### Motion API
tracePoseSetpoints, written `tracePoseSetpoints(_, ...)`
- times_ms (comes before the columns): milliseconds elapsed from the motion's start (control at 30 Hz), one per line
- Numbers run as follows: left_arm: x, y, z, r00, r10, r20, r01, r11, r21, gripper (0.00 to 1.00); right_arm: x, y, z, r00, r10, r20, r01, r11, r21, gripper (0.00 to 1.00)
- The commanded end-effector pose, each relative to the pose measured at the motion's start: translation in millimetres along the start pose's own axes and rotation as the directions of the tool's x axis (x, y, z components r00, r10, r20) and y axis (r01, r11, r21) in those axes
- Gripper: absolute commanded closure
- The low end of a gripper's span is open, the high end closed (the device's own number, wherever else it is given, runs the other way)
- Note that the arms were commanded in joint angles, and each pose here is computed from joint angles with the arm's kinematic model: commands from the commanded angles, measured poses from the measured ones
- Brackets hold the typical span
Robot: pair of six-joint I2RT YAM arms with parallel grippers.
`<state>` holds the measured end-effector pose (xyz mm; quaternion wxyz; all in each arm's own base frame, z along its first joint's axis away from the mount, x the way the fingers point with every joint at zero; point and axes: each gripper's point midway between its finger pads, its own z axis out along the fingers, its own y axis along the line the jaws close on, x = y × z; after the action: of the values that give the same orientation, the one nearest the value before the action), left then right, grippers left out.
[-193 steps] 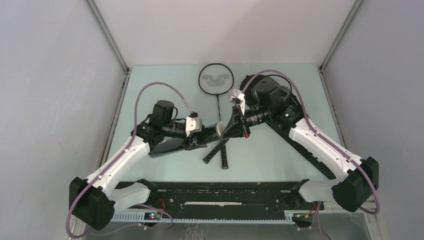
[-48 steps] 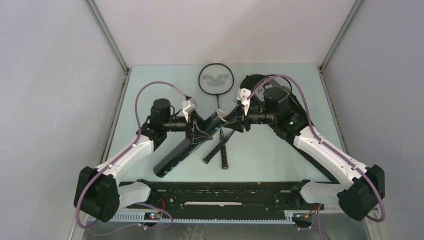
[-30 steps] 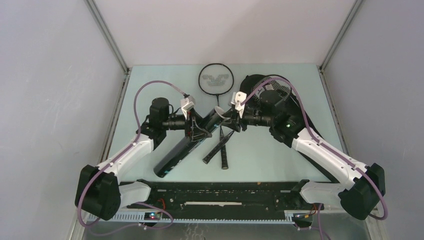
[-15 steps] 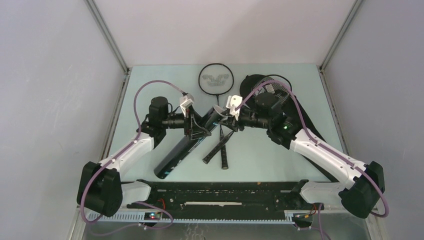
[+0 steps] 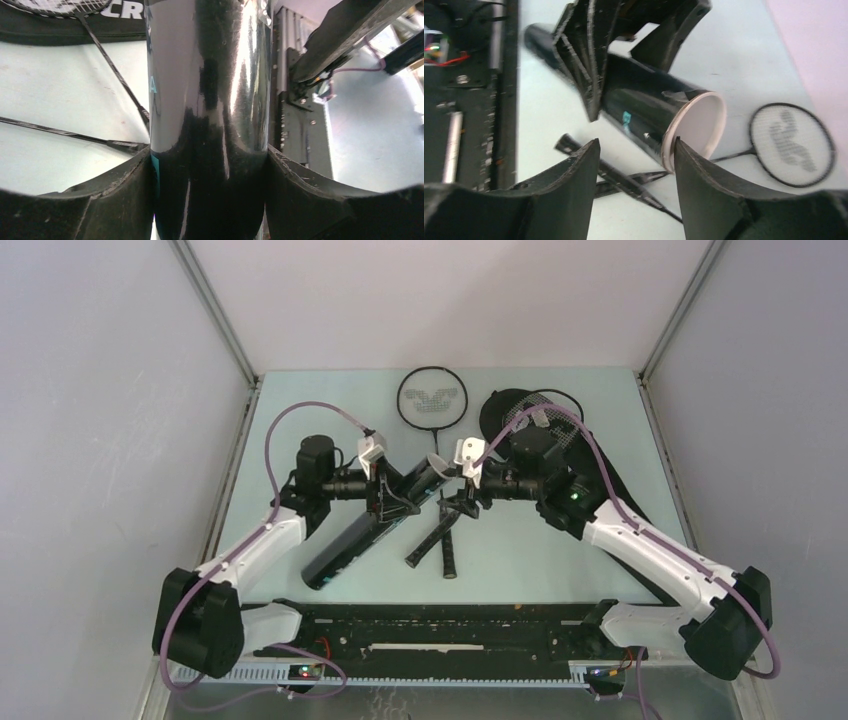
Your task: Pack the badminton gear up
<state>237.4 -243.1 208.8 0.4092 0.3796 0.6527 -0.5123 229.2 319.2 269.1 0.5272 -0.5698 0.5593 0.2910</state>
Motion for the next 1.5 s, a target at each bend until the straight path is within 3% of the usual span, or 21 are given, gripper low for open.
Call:
tracePoseSetpoints(0, -50.7, 14.0, -14.6, 0.907, 0.422, 0.002, -0.418, 0.9, -0.12, 1.0, 10.2, 71.3, -25.8, 0.973, 0.225, -0.054, -0.231, 0.918, -0.322, 0.32)
tracePoseSetpoints(233, -40.3, 8.8, -18.1, 0.882, 0.467, -0.06, -0.47, 0.88, -0.066, 1.0, -8.7, 71.7, -50.1, 0.968, 0.25, 0.006, -0.23, 0.902, -0.365, 0.19)
tracePoseSetpoints(533, -29.8, -1.4, -17.7, 0.863, 0.501, -0.07, -0.5, 0.865, 0.026, 1.0, -12.8, 58.9, -66.2, 0.971, 0.238, 0.038, -0.214, 0.924, -0.318, 0.22)
tracePoseSetpoints(1200, -12.9, -15.8, -14.5, 0.844, 0.527, -0.099, -0.519, 0.85, 0.093, 1.0, -8.3, 39.4, -28.7, 0.993, 0.108, -0.05, -0.115, 0.974, -0.195, 0.23)
tracePoseSetpoints(1467, -13.5, -19.9, -12.4, 0.849, 0.519, -0.098, -0.51, 0.854, 0.103, 1.0, -4.6, 49.9, -23.7, 0.994, 0.081, -0.068, -0.094, 0.97, -0.224, 0.25)
